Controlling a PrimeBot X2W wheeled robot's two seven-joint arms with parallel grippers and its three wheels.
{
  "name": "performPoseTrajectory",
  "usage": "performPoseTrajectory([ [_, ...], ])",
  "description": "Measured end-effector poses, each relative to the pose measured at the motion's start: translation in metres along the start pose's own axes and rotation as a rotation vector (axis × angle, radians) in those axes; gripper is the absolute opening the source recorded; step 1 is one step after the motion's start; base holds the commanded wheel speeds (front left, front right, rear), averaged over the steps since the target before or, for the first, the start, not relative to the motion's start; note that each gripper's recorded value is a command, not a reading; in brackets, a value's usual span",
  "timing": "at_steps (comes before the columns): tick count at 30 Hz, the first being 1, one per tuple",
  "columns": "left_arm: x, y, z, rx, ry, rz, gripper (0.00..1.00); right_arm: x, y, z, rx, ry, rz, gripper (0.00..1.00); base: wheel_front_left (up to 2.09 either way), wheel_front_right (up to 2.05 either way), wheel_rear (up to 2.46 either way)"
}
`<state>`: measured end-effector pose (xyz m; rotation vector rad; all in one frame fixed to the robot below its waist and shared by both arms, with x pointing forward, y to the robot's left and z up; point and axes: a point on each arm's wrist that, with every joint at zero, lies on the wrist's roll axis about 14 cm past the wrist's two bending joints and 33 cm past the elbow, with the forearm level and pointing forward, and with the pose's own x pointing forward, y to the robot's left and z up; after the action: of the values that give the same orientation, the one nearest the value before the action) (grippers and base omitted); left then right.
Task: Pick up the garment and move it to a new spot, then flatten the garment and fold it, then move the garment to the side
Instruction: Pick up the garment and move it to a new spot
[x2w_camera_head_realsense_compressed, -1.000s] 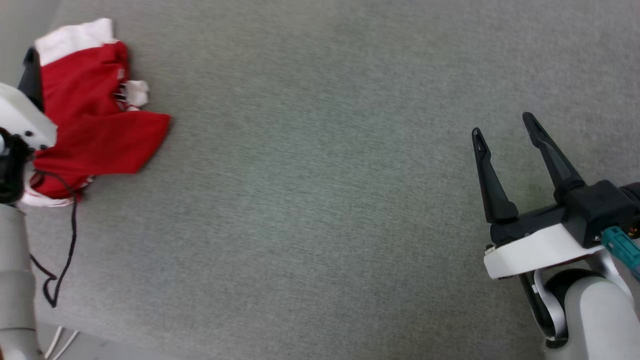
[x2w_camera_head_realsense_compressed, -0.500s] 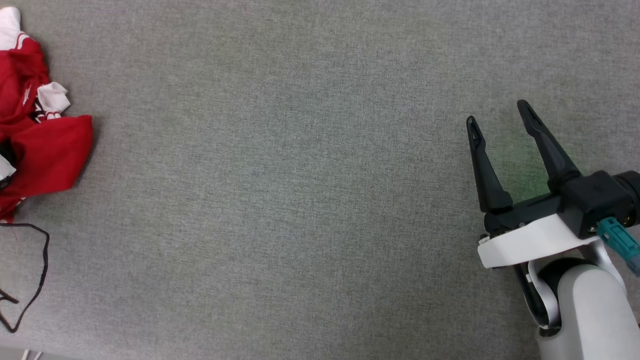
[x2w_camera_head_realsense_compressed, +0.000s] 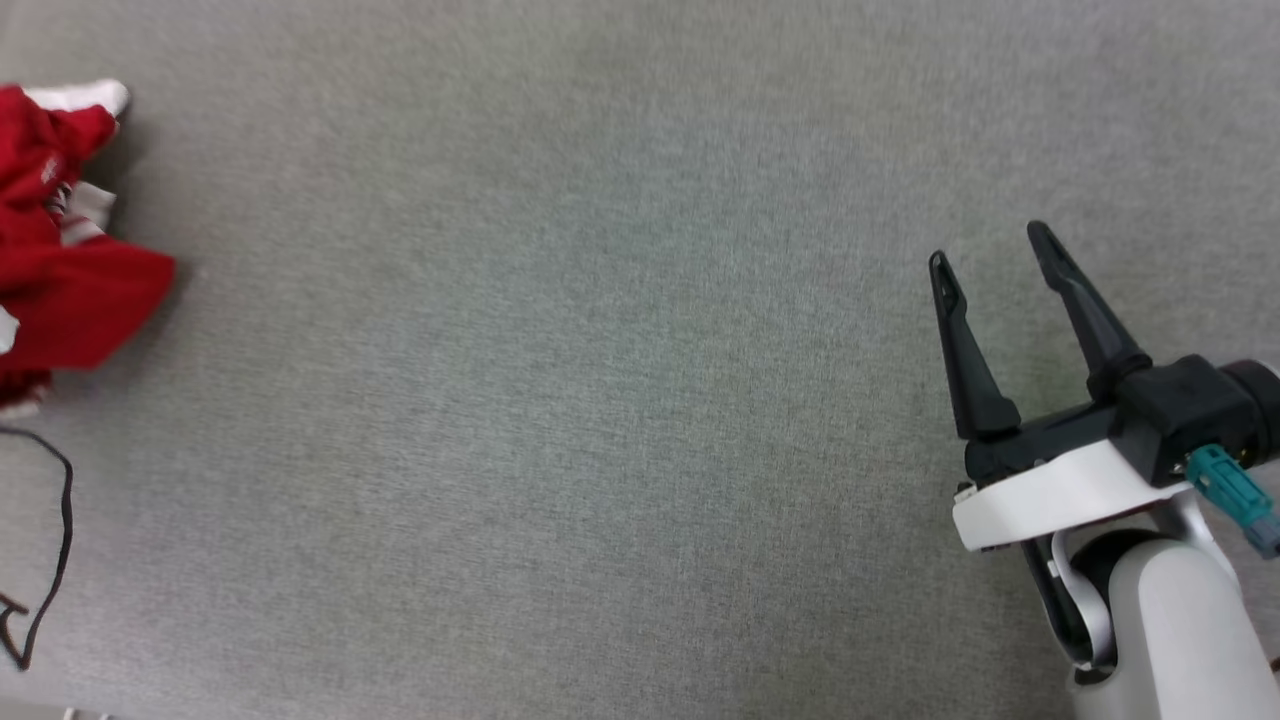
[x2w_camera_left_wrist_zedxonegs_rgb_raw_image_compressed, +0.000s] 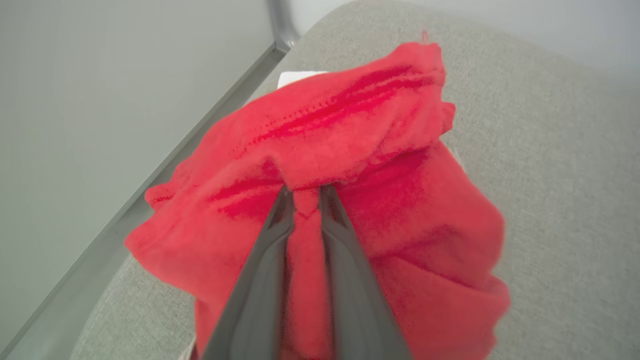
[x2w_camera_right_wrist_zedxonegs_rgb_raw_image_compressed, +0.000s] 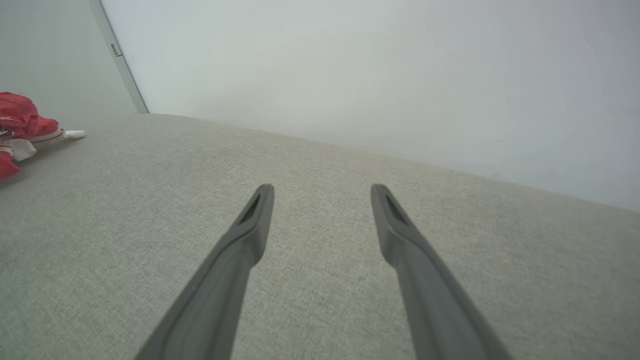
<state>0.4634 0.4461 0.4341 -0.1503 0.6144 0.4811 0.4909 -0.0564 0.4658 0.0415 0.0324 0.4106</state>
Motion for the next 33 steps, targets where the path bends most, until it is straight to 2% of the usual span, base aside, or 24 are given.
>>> performPoseTrajectory([
  [4, -0.021, -0.005, 0.046, -0.007, -0.225, -0.013, 0.00, -0.009, 0.003, 0.018, 0.002, -0.038, -0.006, 1.00, 0.00, 0.00, 0.00],
  [9, -0.056, -0.015, 0.080, -0.007, -0.448, -0.037, 0.00, -0.028, 0.004, 0.039, 0.010, -0.078, -0.023, 1.00, 0.00, 0.00, 0.00],
  [13, -0.084, -0.030, 0.093, -0.013, -0.587, -0.076, 0.00, -0.046, 0.005, 0.053, 0.023, -0.102, -0.037, 1.00, 0.00, 0.00, 0.00],
  [17, -0.108, -0.059, 0.096, -0.013, -0.682, -0.146, 0.00, -0.065, 0.003, 0.067, 0.016, -0.125, -0.060, 1.00, 0.00, 0.00, 0.00],
  [22, -0.125, -0.130, 0.078, 0.029, -0.700, -0.312, 0.00, -0.094, -0.015, 0.073, 0.001, -0.127, -0.133, 1.00, 0.00, 0.00, 0.00],
  [33, -0.200, -0.319, -0.006, 0.113, -0.547, -0.846, 0.00, -0.164, -0.066, 0.083, -0.010, -0.139, -0.353, 1.00, 0.00, 0.00, 0.00],
])
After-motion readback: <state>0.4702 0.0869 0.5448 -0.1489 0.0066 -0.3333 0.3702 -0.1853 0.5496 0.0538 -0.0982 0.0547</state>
